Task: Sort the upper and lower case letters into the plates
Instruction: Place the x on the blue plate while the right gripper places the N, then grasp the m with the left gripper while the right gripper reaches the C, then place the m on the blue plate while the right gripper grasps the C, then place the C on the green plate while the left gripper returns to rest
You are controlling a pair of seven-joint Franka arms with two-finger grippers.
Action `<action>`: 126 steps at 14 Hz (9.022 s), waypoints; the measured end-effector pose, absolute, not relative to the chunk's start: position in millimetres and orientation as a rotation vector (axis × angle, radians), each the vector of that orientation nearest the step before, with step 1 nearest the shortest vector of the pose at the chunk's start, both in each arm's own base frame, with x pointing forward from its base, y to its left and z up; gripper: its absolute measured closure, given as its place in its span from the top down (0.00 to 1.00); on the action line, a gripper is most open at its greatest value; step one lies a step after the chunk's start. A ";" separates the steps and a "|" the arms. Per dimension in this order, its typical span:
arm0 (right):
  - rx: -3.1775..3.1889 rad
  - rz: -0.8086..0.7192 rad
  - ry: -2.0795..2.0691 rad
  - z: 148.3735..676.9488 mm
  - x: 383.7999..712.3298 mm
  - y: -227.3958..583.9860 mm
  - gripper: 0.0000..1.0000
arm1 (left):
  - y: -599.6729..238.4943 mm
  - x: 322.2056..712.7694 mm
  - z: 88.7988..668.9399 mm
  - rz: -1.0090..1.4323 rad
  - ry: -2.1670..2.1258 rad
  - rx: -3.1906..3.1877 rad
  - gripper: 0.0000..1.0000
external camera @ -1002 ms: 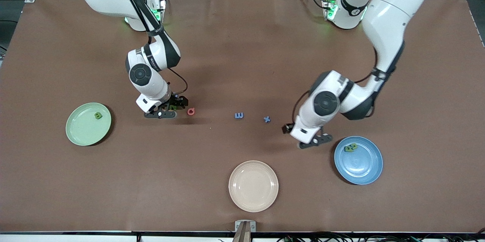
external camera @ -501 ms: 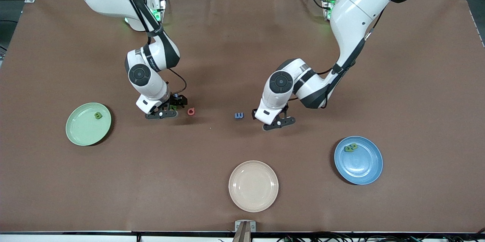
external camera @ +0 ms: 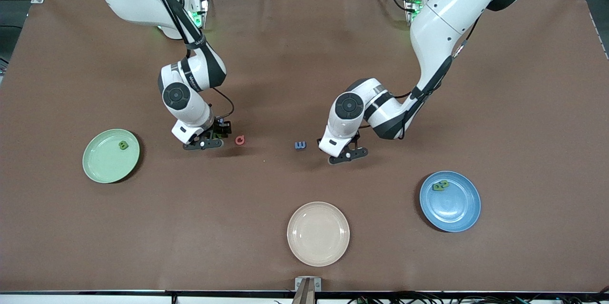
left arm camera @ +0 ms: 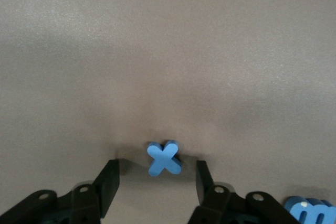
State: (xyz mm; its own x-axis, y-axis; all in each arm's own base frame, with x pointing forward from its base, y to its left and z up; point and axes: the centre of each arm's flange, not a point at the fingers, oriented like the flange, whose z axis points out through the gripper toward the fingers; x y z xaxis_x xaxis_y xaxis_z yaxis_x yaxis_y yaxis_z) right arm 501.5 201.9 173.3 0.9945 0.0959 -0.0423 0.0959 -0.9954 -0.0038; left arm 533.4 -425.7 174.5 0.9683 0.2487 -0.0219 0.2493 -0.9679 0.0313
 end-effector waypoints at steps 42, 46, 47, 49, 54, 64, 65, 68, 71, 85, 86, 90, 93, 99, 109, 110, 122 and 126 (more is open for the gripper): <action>-3.086 0.164 -0.226 197.9 595.2 -124.7 0.33 | -436.9 535.2 239.4 -0.039 0.095 3.105 0.89; -3.082 0.173 -0.230 194.1 595.1 -122.5 0.48 | -497.9 511.0 203.7 -0.005 0.026 3.114 0.84; -3.077 0.185 -0.233 196.2 595.8 -120.7 0.57 | -510.3 507.4 195.8 0.015 0.037 3.123 0.83; -3.056 0.248 -0.218 213.8 597.2 -114.7 0.75 | -530.1 500.9 185.6 0.048 0.048 3.132 0.79; -3.064 0.363 0.025 293.6 588.5 -29.3 1.00 | -543.8 505.2 182.0 0.085 0.073 3.091 0.75; -3.094 0.186 0.585 250.9 503.8 170.2 1.00 | -549.9 510.0 172.2 0.118 0.073 3.083 0.48; -3.066 0.153 0.614 243.9 498.5 171.3 1.00 | -550.8 510.1 176.1 0.120 0.072 3.084 0.41; -3.023 0.090 0.641 226.6 481.6 174.2 1.00 | -547.9 511.4 176.3 0.109 0.078 3.108 0.41; -3.024 0.114 0.659 215.0 471.8 173.8 1.00 | -526.9 536.8 198.7 0.127 0.147 3.142 0.41; -3.037 0.133 0.634 173.2 457.9 194.4 0.67 | -190.3 703.9 297.4 0.061 0.142 3.286 0.41; -3.038 0.130 0.627 172.2 457.0 196.8 0.61 | -166.4 706.1 288.8 0.033 0.146 3.290 0.41; -3.036 0.127 0.632 175.6 458.2 195.7 0.39 | -86.7 712.7 245.5 0.041 0.173 3.248 0.41; -3.036 0.125 0.632 175.7 458.4 195.9 0.34 | -74.6 709.9 220.5 0.030 0.182 3.229 0.56; -3.041 0.184 0.616 204.3 469.3 198.3 0.34 | -65.7 714.1 320.1 0.117 0.128 3.284 1.00; -3.072 0.099 0.140 288.9 516.3 -113.7 0.34 | -40.5 660.6 534.5 0.232 0.184 3.174 1.00; -3.077 0.088 0.116 280.2 515.1 -126.5 0.34 | -39.3 650.9 551.1 0.222 0.190 3.178 1.00; -3.080 0.103 -0.079 194.9 517.4 -201.6 0.34 | -52.4 569.4 643.9 0.047 0.216 3.198 1.00; -3.087 0.047 -0.110 218.0 540.3 -197.7 0.61 | -43.4 552.2 660.5 0.039 0.155 3.221 1.00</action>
